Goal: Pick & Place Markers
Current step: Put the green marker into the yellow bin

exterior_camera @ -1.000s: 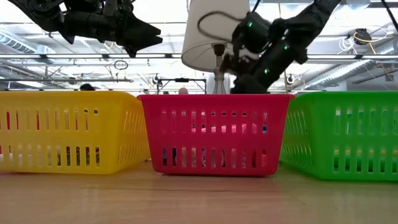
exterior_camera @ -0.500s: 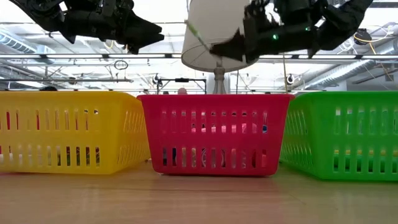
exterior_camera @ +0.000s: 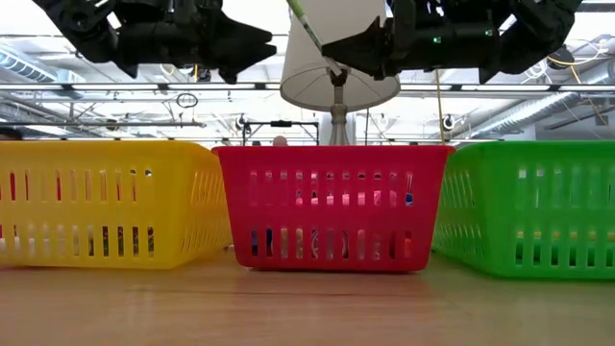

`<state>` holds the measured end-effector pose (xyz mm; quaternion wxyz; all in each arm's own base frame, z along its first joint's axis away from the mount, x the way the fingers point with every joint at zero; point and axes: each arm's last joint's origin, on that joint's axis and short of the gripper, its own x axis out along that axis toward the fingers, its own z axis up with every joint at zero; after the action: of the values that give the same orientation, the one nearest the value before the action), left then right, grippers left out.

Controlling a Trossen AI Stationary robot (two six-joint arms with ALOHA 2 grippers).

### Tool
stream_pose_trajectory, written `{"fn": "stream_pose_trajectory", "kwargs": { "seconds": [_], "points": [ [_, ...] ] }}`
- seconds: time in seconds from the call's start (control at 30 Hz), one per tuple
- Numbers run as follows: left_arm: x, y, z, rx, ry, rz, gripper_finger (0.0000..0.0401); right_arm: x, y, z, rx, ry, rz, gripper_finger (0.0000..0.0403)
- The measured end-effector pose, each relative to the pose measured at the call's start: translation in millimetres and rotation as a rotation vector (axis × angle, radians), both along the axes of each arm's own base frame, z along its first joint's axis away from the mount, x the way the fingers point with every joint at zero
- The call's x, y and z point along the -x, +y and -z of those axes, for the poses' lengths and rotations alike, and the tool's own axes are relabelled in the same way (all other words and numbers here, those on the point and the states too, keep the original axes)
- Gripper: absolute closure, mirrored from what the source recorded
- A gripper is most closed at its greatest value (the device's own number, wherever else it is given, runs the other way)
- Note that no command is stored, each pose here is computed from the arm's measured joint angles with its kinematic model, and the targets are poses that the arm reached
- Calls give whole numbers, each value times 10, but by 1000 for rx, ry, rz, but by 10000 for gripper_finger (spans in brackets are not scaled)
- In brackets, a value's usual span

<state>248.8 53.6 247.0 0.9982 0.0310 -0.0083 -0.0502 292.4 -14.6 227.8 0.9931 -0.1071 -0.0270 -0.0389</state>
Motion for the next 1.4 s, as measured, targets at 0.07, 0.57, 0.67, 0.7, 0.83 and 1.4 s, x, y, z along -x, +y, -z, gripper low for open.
{"fn": "stream_pose_trajectory", "kwargs": {
  "seconds": [0.07,0.57,0.67,0.7,0.83,1.4],
  "points": [
    [-58,-33,41,-32,-12,2,224,0,0,0,-1,0,0,388],
    [-270,-212,101,-162,-192,-93,224,-3,59,-1,-6,0,-21,388],
    [-309,-236,105,-155,-188,-81,224,-3,70,-1,-1,0,-24,388],
    [-325,-245,110,-151,-185,-77,224,-3,74,-1,2,0,-26,388],
    [-425,-297,121,-148,-176,-51,224,-4,85,-3,7,-1,-28,388],
    [-661,-414,69,-151,-194,34,224,-10,89,14,11,10,-32,387]
  ]
}}
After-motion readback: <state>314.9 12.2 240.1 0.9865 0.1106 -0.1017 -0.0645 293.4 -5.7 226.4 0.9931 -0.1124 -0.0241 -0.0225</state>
